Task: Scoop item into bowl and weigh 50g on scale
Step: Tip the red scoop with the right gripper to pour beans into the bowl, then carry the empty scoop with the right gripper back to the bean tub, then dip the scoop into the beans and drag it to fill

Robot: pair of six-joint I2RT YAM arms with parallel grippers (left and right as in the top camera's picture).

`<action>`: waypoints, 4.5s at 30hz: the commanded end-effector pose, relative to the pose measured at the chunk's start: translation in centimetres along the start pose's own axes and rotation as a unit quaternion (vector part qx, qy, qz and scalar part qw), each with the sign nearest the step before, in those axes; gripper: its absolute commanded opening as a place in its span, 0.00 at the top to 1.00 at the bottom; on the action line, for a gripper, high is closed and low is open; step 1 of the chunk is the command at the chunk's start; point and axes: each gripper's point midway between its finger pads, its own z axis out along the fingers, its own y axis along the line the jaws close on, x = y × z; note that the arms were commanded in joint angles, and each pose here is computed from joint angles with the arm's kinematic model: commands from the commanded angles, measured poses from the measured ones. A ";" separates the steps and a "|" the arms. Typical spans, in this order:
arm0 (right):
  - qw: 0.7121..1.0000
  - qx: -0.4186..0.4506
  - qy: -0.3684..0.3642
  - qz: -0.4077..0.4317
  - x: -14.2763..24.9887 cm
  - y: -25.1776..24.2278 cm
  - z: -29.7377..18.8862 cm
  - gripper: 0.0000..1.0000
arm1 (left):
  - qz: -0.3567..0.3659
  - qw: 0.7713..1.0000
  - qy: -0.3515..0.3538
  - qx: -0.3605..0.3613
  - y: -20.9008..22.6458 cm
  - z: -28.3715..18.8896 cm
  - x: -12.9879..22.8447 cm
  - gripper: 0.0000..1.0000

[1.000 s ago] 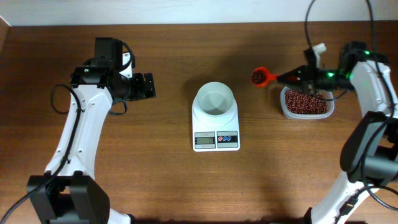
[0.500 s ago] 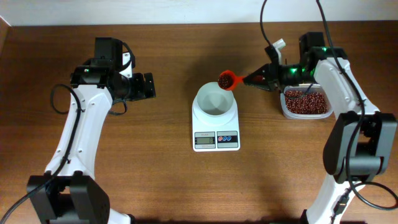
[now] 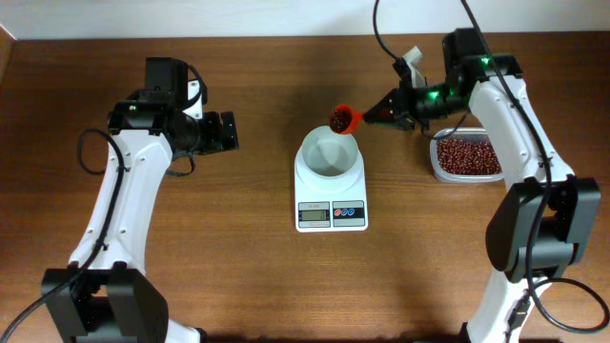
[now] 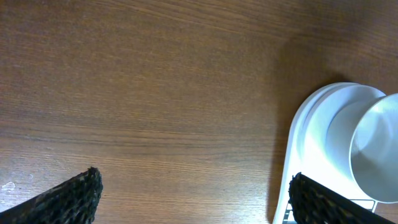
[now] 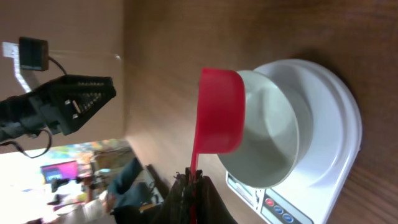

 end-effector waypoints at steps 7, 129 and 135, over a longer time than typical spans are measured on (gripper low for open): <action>0.990 0.136 0.016 -0.037 0.3 0.7 -0.3 0.96 | -0.002 1.000 0.006 -0.003 0.1 0.3 0.2 0.01; 0.952 0.235 -0.073 0.184 3.6 -17.3 -18.2 0.96 | -0.001 1.000 0.006 -0.002 0.1 0.3 0.2 0.01; 0.941 0.288 -0.038 0.173 4.3 -18.2 -16.9 0.96 | -0.001 1.000 0.006 -0.002 0.1 0.3 0.2 0.01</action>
